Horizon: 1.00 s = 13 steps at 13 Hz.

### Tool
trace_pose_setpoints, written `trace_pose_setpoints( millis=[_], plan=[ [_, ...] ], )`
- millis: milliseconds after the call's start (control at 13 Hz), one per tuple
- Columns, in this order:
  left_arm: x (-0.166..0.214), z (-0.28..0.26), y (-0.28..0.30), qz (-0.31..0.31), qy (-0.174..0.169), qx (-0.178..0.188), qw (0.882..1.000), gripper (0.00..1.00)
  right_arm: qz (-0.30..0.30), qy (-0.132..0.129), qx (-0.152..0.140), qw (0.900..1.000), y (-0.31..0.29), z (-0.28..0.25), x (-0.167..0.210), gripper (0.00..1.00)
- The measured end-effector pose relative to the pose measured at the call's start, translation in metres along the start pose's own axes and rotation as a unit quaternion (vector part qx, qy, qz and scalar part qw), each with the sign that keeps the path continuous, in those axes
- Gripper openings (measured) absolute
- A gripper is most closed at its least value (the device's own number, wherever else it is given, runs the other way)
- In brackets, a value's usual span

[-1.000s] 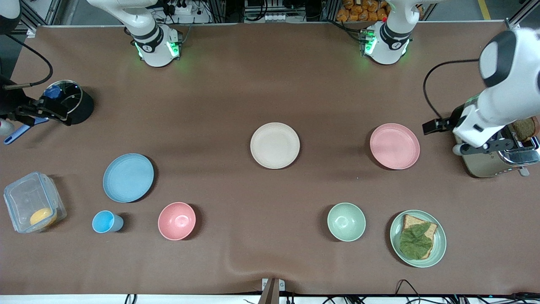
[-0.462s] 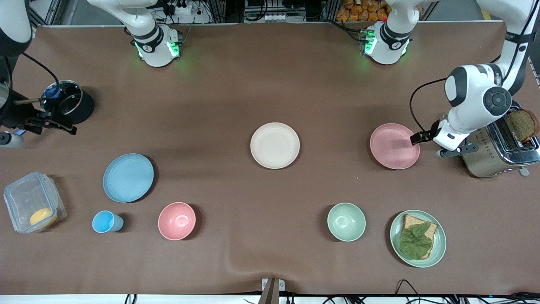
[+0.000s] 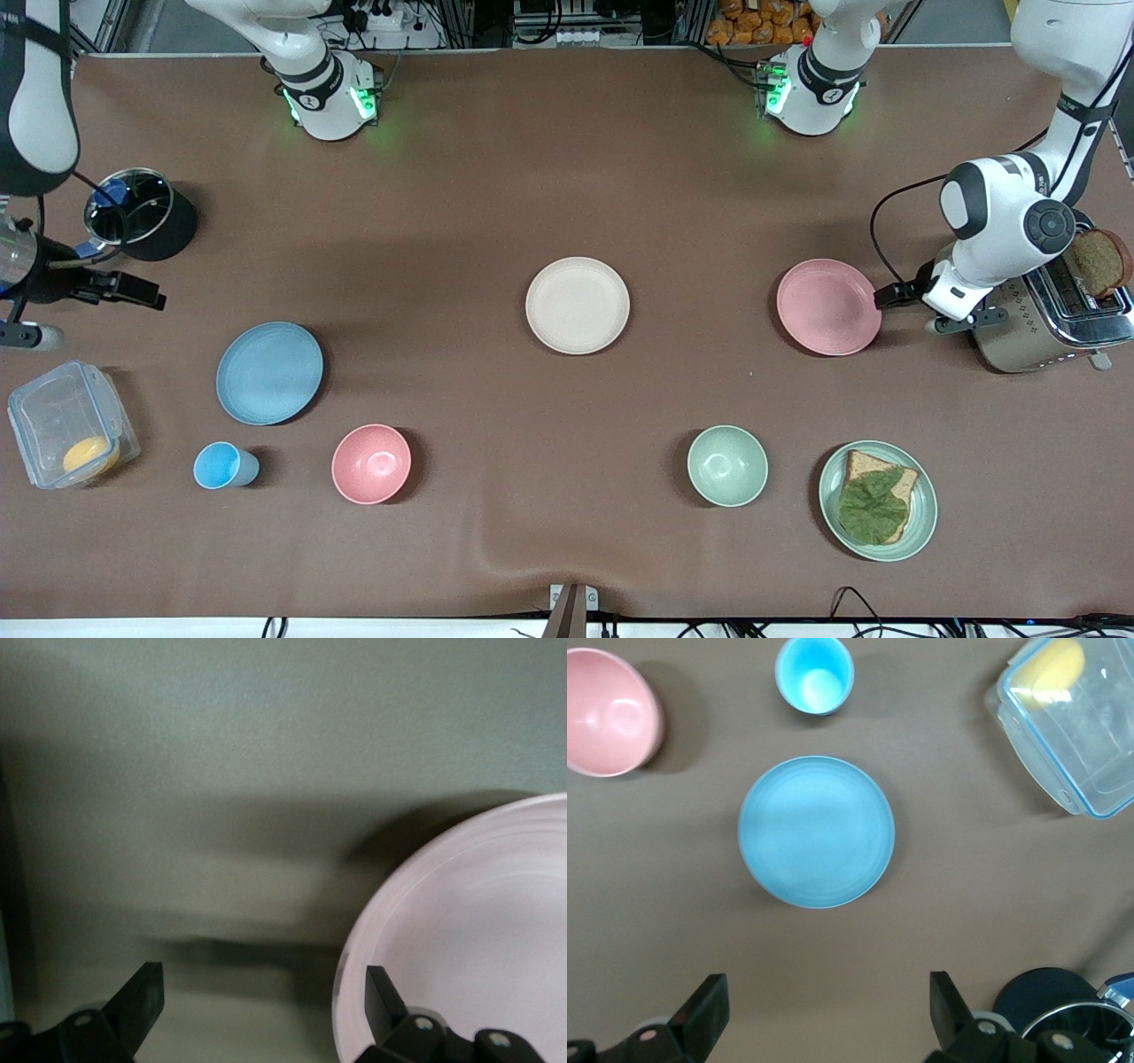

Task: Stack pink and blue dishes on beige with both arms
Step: 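Grip the pink plate with the left gripper while the right gripper nears the blue plate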

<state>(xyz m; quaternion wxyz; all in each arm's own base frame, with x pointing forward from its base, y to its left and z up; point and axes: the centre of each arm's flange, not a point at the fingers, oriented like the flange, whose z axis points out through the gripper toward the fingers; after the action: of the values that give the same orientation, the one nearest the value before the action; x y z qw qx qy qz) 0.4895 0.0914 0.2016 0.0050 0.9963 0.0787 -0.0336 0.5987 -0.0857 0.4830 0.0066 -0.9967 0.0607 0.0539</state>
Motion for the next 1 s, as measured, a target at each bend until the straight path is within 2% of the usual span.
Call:
trace_pose_setpoints(
  millis=[308, 462, 538, 615, 692, 769, 923, 1000],
  plan=[
    [0.001, 0.000, 0.004, 0.004, 0.000, 0.000, 1.000, 0.99, 0.012, -0.006, 0.000, 1.000, 0.023, 0.040, 0.020, 1.00],
    [0.000, 0.003, 0.005, 0.005, -0.003, -0.001, 1.000, 0.90, 0.016, -0.005, -0.001, 1.000, 0.031, 0.059, 0.030, 1.00],
    [0.000, 0.005, 0.005, 0.005, -0.004, -0.001, 1.000, 0.90, 0.018, -0.009, -0.001, 1.000, 0.034, 0.070, 0.034, 1.00],
    [-0.001, 0.008, 0.006, 0.005, -0.006, -0.002, 1.000, 0.83, 0.020, -0.014, -0.001, 1.000, 0.037, 0.080, 0.037, 1.00],
    [-0.001, 0.011, 0.006, 0.006, -0.007, -0.002, 1.000, 0.83, 0.023, -0.017, -0.001, 1.000, 0.041, 0.089, 0.039, 1.00],
    [-0.001, 0.013, 0.007, 0.006, -0.008, -0.002, 1.000, 0.77, 0.026, -0.019, -0.001, 0.999, 0.045, 0.097, 0.042, 1.00],
    [-0.001, 0.016, 0.008, 0.007, -0.009, -0.003, 1.000, 0.55, 0.030, -0.019, -0.002, 0.999, 0.054, 0.111, 0.046, 1.00],
    [-0.001, 0.017, 0.009, 0.008, -0.008, -0.003, 1.000, 0.55, 0.030, -0.018, -0.002, 0.999, 0.057, 0.117, 0.049, 1.00]
  ],
)
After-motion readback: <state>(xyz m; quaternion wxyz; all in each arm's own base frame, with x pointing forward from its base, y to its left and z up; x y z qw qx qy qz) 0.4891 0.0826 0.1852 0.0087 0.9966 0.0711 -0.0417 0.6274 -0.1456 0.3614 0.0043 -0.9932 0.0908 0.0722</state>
